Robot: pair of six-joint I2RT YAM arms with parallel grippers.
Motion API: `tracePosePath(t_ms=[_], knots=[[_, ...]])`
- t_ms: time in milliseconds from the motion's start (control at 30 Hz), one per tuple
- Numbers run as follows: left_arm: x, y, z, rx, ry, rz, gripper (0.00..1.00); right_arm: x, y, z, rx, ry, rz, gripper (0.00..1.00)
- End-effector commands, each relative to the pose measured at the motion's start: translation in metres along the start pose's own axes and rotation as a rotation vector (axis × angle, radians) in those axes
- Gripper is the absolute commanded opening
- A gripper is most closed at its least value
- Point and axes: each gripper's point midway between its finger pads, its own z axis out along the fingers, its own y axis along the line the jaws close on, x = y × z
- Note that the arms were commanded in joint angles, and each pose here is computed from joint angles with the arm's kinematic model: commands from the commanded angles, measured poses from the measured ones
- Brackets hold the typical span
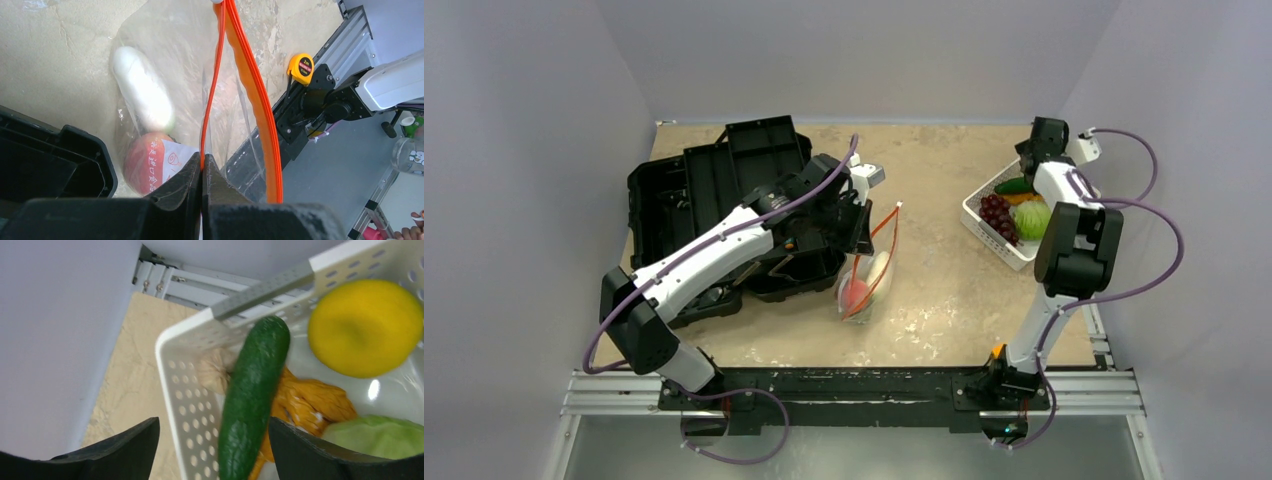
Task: Place the food in the zip-top bag and seal the zipper
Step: Pick up the fake vegetable from the bin.
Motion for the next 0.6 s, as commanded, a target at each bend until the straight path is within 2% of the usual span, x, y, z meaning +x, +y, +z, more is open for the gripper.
tracePosePath(t_ms=[0,100,300,433,567], knots=[[-0.011,-0.012,-0.004,0.036,-0.024,-0.001,0.00,-0.028,0.017,-0.002,0.064,-0.056,0.076,0.79],[-0.010,-0.012,-0.003,0.040,-0.018,-0.005,0.00,-0.021,-0.002,0.004,0.189,-0.043,0.079,0.79],[-0.009,-0.011,-0.001,0.038,-0.014,-0.008,0.00,-0.019,-0.011,0.012,0.259,-0.045,0.081,0.79],[-0.008,-0.009,0.001,0.032,-0.008,-0.008,0.00,-0.013,-0.016,0.024,0.270,-0.012,0.100,0.68],[-0.008,-0.009,0.001,0.031,-0.004,-0.005,0.00,-0.006,-0.019,0.037,0.279,0.014,0.101,0.62]])
